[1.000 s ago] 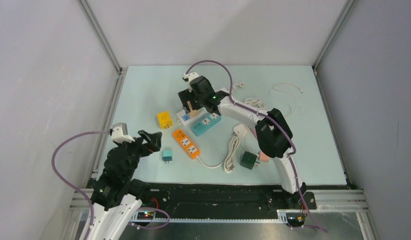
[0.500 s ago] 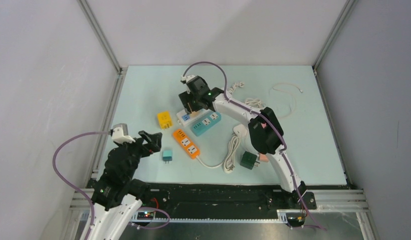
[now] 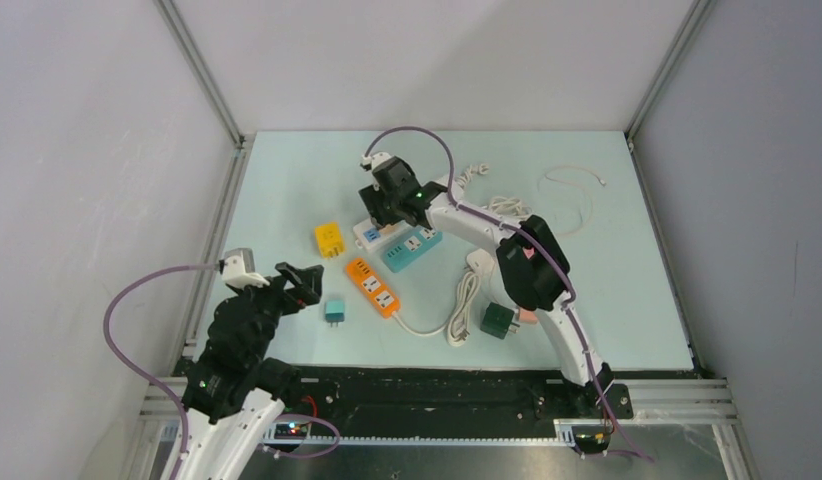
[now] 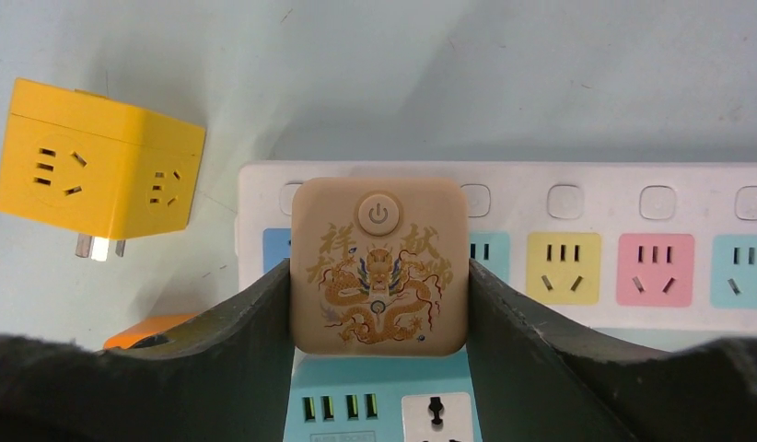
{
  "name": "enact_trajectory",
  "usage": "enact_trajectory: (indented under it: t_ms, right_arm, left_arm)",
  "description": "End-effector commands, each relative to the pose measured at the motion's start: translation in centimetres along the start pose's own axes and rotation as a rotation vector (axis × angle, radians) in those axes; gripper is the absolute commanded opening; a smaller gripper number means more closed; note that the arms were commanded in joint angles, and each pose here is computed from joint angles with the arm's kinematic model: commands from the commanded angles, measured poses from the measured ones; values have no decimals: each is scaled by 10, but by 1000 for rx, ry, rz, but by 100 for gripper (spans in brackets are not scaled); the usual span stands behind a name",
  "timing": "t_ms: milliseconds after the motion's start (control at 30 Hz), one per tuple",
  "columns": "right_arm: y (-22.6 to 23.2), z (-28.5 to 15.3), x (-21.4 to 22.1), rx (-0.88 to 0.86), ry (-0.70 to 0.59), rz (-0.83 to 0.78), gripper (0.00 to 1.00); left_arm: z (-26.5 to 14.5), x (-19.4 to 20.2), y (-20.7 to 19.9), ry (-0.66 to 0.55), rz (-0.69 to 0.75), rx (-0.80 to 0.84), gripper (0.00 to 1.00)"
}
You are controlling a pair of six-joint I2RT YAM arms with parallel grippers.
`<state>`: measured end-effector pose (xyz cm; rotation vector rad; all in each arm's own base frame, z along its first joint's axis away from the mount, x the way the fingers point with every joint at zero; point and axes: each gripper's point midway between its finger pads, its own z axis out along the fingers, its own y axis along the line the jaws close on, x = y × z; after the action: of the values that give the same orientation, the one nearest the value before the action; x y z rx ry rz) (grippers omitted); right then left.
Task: Insert the plug
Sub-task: Insert the plug into the socket.
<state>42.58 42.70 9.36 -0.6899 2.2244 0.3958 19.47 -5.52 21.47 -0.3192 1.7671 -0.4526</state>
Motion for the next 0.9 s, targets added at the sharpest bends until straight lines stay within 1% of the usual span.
enact_trajectory:
  t_ms: [0,33,133,167,200,267,433,700,867]
  right_arm:
    - [-5,7,42,55,68,-30,0]
    - [-4,5,39,50,50,-22,0]
    - [-2,5,59,50,68,18,0]
    - [-1,5,56,44,48,30,0]
    - [-1,6,65,45,60,41,0]
    - [-1,7,70,46,56,55,0]
    - [5,14,81,50,83,33,0]
    - [2,20,92,112,113,-19,0]
    - [4,23,109,109,141,-3,0]
  left_arm:
    - [-1,-5,-1,-23,-6,4,100]
    - [0,-5,0,-23,-5,3,100]
    - [0,-4,0,-22,-4,3,100]
    - [0,-5,-1,-23,-5,3,100]
    - [-1,-5,-1,-23,-5,4,100]
    - [-1,-5,-1,-24,-5,3,100]
    - [0,-4,0,-22,-6,1,100]
    - [0,-4,0,-22,-6,0,100]
    - [0,-4,0,-23,-7,0,100]
